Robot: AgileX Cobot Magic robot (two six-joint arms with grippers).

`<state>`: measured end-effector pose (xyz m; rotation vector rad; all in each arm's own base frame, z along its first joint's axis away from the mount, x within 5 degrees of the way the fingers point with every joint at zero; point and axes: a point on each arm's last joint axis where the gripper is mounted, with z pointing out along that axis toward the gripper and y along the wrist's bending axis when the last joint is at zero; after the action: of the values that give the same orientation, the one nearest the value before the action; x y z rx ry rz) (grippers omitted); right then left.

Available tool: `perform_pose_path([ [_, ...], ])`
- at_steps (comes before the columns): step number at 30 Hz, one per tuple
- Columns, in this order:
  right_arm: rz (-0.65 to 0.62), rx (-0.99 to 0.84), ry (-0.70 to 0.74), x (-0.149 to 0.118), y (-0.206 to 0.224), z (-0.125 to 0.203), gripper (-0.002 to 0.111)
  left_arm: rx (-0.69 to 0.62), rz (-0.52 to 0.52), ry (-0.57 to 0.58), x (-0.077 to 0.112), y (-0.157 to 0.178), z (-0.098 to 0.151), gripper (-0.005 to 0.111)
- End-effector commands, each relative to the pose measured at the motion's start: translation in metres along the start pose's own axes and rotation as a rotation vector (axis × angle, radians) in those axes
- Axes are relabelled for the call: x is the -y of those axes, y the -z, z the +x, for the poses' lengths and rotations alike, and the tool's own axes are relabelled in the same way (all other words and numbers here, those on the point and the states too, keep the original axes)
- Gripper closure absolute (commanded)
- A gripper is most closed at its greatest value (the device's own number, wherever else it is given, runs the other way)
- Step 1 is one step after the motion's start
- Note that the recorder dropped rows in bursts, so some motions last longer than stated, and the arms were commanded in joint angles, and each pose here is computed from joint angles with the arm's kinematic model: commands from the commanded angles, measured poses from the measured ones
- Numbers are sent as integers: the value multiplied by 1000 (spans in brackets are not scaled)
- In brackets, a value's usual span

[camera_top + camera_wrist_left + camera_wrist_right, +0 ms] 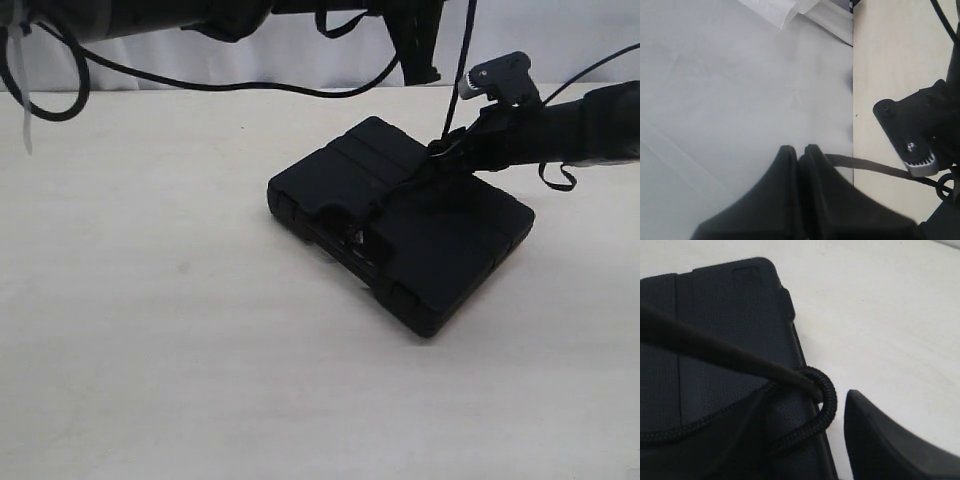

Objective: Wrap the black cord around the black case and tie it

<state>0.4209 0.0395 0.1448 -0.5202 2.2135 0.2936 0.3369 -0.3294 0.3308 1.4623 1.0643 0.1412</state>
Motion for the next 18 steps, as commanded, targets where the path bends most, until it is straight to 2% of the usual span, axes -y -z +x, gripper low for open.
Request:
perform_pose_path([
  [1,-32,16,28,-5,12,-9,62,-13,24,38,12,-12,6,102],
  [3,-26,28,35,-5,16,-14,62,-17,32,39,15,-14,8,93],
  [6,-10,40,42,-5,21,-18,62,-23,35,39,17,-15,9,69],
  [9,2,50,53,-4,26,-23,62,-46,-6,50,14,-15,12,46],
  [11,5,61,52,-5,30,-26,62,-64,-45,87,11,-15,14,40],
  [14,9,91,9,-5,34,-31,64,-66,-57,174,10,-15,14,39],
  [16,-25,106,9,-8,34,-34,73,-56,-36,210,12,-15,13,39],
  [18,-51,115,16,-11,34,-35,87,-45,-12,241,14,-15,12,39],
])
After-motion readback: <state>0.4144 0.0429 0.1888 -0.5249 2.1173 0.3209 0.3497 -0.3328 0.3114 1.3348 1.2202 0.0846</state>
